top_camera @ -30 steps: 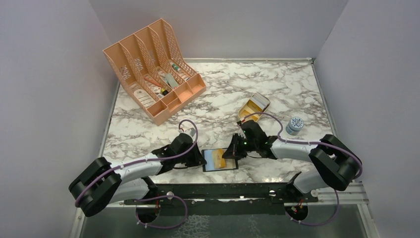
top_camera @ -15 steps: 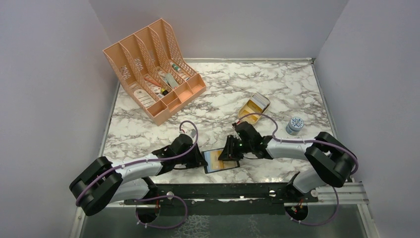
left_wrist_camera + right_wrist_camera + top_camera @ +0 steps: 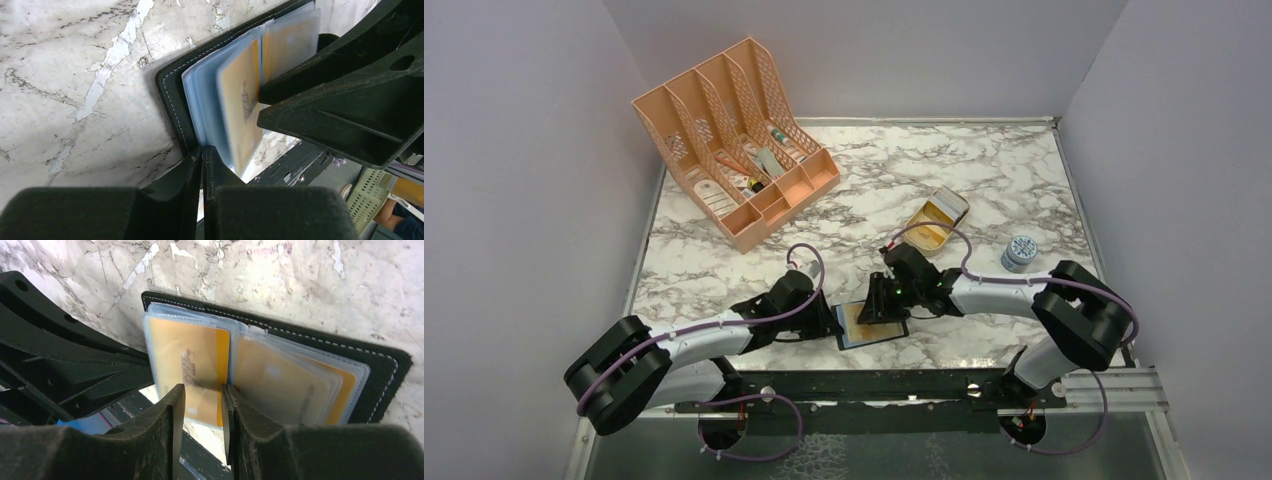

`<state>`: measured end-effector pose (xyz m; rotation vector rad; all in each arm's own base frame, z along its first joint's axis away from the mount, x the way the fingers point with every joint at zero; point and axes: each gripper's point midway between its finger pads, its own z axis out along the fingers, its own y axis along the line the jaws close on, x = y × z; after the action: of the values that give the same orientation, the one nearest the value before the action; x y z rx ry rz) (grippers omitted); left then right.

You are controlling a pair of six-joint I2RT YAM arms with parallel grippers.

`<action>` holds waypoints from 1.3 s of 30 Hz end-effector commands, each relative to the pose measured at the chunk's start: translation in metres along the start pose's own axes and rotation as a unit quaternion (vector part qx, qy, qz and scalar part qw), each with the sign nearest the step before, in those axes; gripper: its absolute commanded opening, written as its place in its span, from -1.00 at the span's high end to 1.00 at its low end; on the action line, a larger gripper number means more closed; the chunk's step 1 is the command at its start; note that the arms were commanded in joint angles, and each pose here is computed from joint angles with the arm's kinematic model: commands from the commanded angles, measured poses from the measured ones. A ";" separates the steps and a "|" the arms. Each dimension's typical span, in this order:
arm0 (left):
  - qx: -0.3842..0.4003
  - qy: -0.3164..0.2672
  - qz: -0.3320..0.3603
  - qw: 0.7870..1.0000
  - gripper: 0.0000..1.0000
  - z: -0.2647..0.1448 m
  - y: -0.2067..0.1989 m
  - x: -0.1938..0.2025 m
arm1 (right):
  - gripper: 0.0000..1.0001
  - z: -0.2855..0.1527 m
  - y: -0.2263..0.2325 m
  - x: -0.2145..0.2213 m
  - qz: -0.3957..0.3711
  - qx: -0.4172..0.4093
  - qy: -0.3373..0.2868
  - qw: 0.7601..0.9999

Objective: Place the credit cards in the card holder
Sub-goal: Insert the credit card into the card holder, then pick up the credit card from the storage box.

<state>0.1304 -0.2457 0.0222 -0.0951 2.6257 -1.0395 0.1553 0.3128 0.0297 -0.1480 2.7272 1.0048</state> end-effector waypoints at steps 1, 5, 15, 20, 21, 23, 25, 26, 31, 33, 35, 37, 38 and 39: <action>0.004 0.006 0.009 1.000 0.83 -0.001 -0.002 0.002 | 0.36 0.005 0.011 -0.003 -0.040 -0.017 0.004 0.999; -0.003 0.001 0.019 1.000 0.83 -0.002 -0.003 -0.002 | 0.38 -0.002 0.012 -0.010 -0.075 -0.014 -0.010 0.997; -0.027 -0.035 0.033 0.998 0.26 -0.015 -0.006 -0.019 | 0.37 -0.026 0.016 -0.038 -0.158 0.038 -0.044 0.986; -0.034 -0.057 0.052 0.996 -0.23 -0.025 -0.010 -0.030 | 0.35 -0.046 0.004 -0.082 -0.196 0.139 -0.097 0.966; -0.038 -0.062 0.057 0.996 -0.33 -0.027 -0.010 -0.032 | 0.33 -0.051 0.002 -0.092 -0.204 0.158 -0.107 0.960; -0.043 -0.074 0.067 0.994 -0.49 -0.034 -0.014 -0.038 | 0.31 -0.062 0.000 -0.115 -0.222 0.197 -0.134 0.946; -0.049 -0.084 0.078 0.992 -0.61 -0.040 -0.017 -0.044 | 0.30 -0.075 -0.001 -0.141 -0.241 0.235 -0.163 0.927; -0.051 -0.088 0.083 0.991 -0.66 -0.043 -0.018 -0.047 | 0.30 -0.081 -0.006 -0.152 -0.248 0.258 -0.173 0.918; -0.055 -0.099 0.106 0.988 -0.98 -0.059 -0.028 -0.056 | 0.27 -0.115 -0.033 -0.209 -0.278 0.393 -0.216 0.849; -0.054 -0.103 0.113 0.987 -0.98 -0.063 -0.032 -0.059 | 0.27 -0.125 -0.052 -0.228 -0.266 0.434 -0.215 0.834; -0.056 -0.104 0.120 0.986 -0.98 -0.065 -0.032 -0.060 | 0.27 -0.131 -0.069 -0.244 -0.257 0.456 -0.207 0.827; -0.057 -0.103 0.122 0.986 -0.98 -0.065 -0.032 -0.059 | 0.27 -0.138 -0.083 -0.257 -0.260 0.484 -0.200 0.811; -0.058 -0.101 0.123 0.986 -0.98 -0.065 -0.031 -0.059 | 0.26 -0.140 -0.091 -0.262 -0.260 0.497 -0.194 0.805; -0.059 -0.100 0.123 0.986 -0.98 -0.064 -0.030 -0.058 | 0.26 -0.142 -0.099 -0.266 -0.259 0.508 -0.188 0.799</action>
<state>0.1624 -0.2221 0.1000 0.0617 2.4453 -0.8047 0.3852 0.1916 0.1331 -0.3845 2.2745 -0.3022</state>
